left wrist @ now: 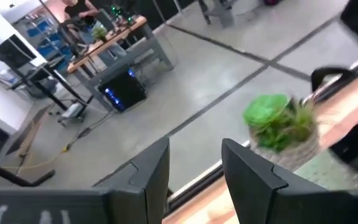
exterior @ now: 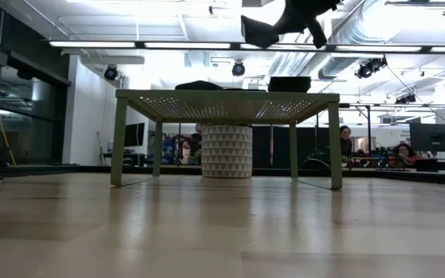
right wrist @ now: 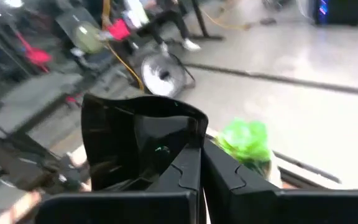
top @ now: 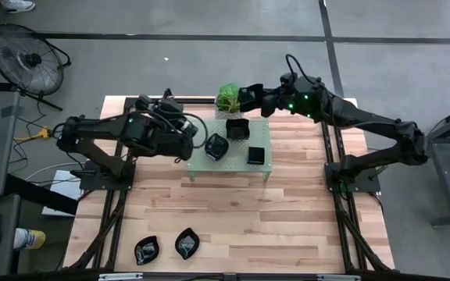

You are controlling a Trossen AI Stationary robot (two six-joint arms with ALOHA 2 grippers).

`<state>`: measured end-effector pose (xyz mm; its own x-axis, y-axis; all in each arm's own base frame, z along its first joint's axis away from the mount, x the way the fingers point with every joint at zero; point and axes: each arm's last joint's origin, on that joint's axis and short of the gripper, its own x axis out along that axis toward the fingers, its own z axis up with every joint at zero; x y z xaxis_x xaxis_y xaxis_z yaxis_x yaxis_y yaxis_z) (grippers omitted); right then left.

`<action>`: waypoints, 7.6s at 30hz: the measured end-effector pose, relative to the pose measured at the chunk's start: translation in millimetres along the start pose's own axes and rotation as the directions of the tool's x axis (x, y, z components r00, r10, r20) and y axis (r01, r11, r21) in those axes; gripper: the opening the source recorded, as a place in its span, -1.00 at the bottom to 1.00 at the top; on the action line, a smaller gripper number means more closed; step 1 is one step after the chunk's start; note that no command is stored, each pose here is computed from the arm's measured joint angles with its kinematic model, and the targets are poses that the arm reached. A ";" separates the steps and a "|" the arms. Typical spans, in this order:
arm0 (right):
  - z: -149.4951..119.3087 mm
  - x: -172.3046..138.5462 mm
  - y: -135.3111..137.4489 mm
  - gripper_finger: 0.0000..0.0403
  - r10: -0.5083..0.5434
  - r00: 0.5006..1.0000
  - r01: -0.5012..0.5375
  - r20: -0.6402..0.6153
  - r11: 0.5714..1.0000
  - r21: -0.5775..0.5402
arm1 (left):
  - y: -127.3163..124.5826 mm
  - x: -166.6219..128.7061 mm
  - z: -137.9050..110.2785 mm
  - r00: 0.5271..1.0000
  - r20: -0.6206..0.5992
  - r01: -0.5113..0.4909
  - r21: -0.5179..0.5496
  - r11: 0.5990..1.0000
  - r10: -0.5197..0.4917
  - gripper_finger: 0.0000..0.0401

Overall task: Pick & Place Mini shaped plates
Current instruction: Stack the black distorted square plate on the other black distorted square plate on the shelf, then stack the black leaf plate on the other black leaf plate on the shelf

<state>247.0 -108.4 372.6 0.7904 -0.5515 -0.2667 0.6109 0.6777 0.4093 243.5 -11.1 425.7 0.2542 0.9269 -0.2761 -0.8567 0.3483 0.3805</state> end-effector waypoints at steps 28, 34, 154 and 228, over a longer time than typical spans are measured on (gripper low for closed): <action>-6.2 3.8 2.7 -1.00 -0.040 0.984 0.085 -0.172 0.960 0.268 | 58.9 -7.6 -142.8 0.740 0.224 0.672 -0.283 0.684 -0.634 -0.29; -10.2 2.1 9.1 -1.00 -0.015 0.982 0.081 -0.189 0.933 0.350 | 62.5 -4.3 -167.0 0.607 0.340 0.795 -0.249 0.553 -0.719 -0.29; -43.8 44.2 3.4 0.05 0.059 0.798 0.122 -0.600 0.959 0.257 | 81.2 2.4 -205.5 0.490 0.458 0.863 -0.375 0.339 -0.741 -0.29; -133.5 -165.3 54.6 0.04 0.432 0.820 -0.465 -0.376 0.885 0.002 | -79.1 -128.9 -215.9 0.292 -0.288 0.499 -0.768 0.402 -0.912 -0.29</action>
<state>155.7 84.6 322.5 0.9287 0.0232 -0.3701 0.1730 0.8556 0.4878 181.5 -188.3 240.7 0.7260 -0.0875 -0.6821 -0.5624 0.4952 -0.6621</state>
